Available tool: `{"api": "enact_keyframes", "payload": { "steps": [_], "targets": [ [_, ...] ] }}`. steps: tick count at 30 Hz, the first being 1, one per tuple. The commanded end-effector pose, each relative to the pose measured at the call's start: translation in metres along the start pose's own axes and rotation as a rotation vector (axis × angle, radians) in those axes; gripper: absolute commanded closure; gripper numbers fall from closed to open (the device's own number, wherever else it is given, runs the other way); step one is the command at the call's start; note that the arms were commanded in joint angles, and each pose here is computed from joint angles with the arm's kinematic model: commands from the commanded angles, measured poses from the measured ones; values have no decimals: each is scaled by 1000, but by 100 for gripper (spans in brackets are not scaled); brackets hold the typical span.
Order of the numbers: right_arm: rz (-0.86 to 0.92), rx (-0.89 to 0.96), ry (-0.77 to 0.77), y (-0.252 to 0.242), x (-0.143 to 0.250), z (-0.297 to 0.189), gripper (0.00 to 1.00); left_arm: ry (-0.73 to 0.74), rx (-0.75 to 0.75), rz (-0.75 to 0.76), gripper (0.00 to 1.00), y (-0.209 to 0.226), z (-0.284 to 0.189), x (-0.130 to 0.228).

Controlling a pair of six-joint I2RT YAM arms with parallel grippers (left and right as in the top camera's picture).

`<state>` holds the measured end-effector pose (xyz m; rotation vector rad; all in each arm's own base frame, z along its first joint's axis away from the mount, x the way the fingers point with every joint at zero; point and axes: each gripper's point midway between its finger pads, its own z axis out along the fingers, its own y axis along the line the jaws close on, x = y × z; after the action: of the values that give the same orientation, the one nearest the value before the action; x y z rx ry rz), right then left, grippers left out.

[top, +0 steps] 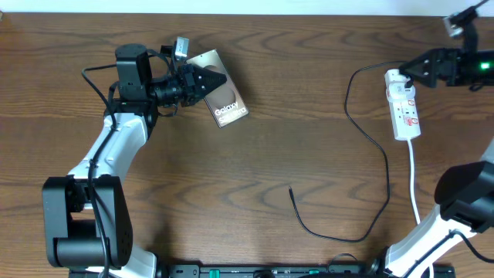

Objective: Plug charger to phone and switch on socket
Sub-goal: 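Move the right gripper toward the black cable near the power strip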

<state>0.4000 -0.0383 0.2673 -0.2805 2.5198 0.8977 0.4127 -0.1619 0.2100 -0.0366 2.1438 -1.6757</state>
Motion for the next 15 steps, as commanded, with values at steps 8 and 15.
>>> {"api": "enact_keyframes", "payload": {
  "steps": [8,15],
  "targets": [
    [62,-199,221,20,53,83,1,32,45,88,93,-11,0,4],
    [48,-281,380,49,92,130,1,27,40,123,93,-10,0,3]
  ]
}}
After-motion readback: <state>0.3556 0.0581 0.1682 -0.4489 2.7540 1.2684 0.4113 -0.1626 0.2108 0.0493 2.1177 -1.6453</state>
